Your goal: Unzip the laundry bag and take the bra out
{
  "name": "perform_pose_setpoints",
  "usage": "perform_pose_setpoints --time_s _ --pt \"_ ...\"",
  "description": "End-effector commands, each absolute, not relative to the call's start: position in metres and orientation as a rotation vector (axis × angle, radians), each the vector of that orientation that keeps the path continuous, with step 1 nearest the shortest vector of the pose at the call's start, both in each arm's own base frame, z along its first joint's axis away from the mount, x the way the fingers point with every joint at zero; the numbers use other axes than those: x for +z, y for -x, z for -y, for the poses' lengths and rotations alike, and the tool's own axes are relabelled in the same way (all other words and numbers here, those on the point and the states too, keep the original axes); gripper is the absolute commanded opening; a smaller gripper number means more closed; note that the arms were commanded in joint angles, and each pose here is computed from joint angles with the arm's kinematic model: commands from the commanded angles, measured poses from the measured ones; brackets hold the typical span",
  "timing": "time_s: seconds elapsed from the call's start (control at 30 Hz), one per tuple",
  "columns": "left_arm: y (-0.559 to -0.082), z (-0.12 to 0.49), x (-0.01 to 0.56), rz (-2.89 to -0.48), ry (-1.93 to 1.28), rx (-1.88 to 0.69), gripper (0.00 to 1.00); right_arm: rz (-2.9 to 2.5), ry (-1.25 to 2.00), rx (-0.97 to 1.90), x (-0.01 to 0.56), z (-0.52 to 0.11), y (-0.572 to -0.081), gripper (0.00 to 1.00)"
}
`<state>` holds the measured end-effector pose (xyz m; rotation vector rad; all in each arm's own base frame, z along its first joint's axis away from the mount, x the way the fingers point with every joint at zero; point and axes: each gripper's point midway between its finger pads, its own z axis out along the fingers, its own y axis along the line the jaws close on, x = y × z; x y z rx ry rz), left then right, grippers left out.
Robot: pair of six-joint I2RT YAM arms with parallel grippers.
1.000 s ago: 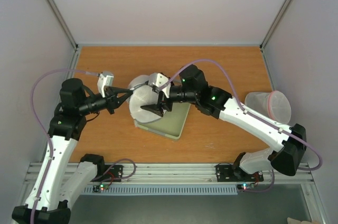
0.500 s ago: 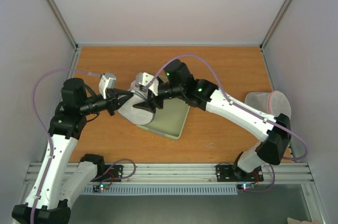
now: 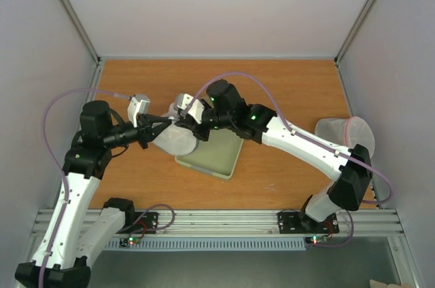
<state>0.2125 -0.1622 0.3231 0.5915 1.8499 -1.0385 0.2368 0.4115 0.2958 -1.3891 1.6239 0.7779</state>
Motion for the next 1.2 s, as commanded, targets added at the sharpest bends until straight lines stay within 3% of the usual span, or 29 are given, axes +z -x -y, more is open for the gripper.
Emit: perform_pose_setpoints --time_s 0.0,0.57,0.9,0.93,1.0,1.07,1.17 --pt "-0.219 0.156 0.342 -1.794 -0.551 -0.977 0.01 -1.62 1.335 0.728 0.303 -0.398 -0.239 0.01" --pt "-0.219 0.152 0.316 -1.877 -0.371 -1.141 0.01 -1.274 1.158 0.938 0.39 -0.314 -0.215 0.01" --pt "-0.219 0.152 0.3 -1.895 -0.353 -1.144 0.02 -1.384 1.061 1.006 0.382 -0.313 -0.243 0.01" --pt "-0.222 0.149 0.301 -1.886 -0.342 -1.11 0.15 -1.414 1.047 1.005 0.379 -0.314 -0.248 0.01" --pt "-0.228 0.141 0.308 -1.846 -0.344 -1.01 0.65 -1.481 0.978 0.998 0.375 -0.314 -0.261 0.01" --pt "-0.234 0.133 0.321 -1.781 -0.371 -0.891 0.81 -1.562 0.854 0.998 0.374 -0.312 -0.277 0.01" --pt "-0.242 0.122 0.337 -1.699 -0.422 -0.711 0.87 -1.706 0.648 0.977 0.371 -0.305 -0.305 0.01"
